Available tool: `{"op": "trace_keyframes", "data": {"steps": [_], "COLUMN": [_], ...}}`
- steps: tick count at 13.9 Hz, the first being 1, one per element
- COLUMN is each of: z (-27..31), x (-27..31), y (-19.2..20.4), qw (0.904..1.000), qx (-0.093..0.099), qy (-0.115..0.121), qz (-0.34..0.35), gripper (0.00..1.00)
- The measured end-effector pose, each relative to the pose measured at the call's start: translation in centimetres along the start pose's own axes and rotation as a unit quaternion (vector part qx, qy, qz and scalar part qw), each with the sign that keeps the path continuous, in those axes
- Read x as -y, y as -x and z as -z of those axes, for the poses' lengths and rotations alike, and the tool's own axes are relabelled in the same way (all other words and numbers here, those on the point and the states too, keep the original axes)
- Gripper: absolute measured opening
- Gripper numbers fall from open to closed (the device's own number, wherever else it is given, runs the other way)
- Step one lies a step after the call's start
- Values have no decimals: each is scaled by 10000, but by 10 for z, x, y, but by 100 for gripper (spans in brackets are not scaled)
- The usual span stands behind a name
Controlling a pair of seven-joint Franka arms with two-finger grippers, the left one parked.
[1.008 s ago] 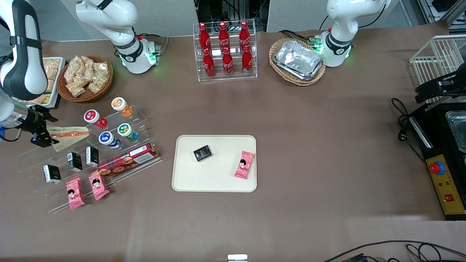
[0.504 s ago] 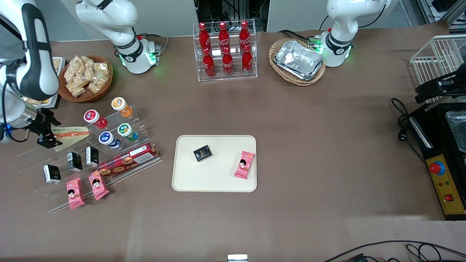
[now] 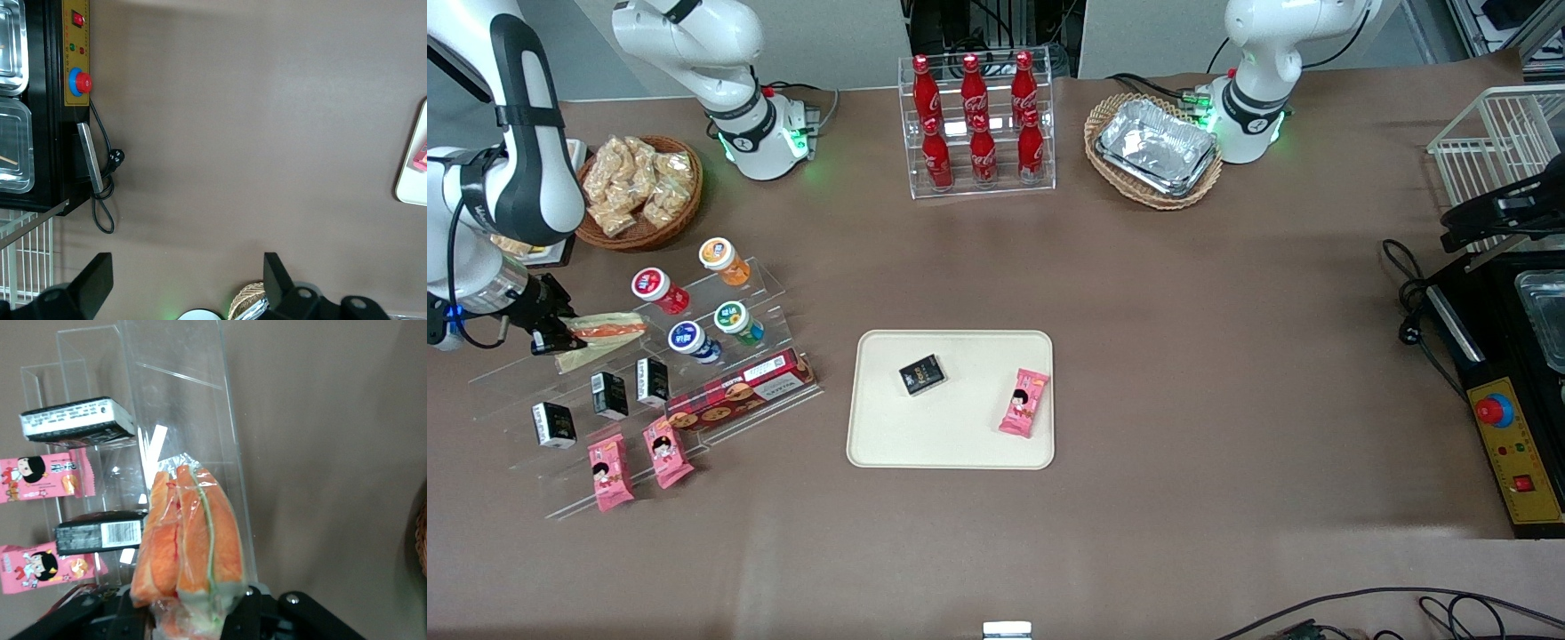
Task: Place sandwich on tray
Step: 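Close the right gripper on the wrapped sandwich and lift it, then carry the sandwich with the right gripper over to the cream tray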
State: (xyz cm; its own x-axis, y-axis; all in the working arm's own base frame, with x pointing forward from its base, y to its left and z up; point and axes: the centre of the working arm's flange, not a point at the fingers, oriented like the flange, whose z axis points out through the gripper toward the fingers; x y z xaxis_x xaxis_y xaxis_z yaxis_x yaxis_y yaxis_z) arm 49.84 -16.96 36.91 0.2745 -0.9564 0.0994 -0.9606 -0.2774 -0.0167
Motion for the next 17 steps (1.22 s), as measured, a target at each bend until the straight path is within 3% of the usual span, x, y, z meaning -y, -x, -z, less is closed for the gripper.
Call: {"op": "trace_keyframes", "data": {"steps": [3, 4, 7, 9, 12, 17], "z": [35, 58, 145, 188, 222, 221], "x": [4, 4, 11, 24, 57, 110], "y": [-8, -13, -21, -4, 59, 217], "qw": [9999, 9999, 9998, 9993, 9994, 9976], "qx": [-56, -9, 97, 248, 330, 499], "qy": [-100, -18, 78, 91, 126, 255], "qz": [107, 138, 153, 261, 15, -411], "gripper": [38, 38, 23, 21, 21, 21]}}
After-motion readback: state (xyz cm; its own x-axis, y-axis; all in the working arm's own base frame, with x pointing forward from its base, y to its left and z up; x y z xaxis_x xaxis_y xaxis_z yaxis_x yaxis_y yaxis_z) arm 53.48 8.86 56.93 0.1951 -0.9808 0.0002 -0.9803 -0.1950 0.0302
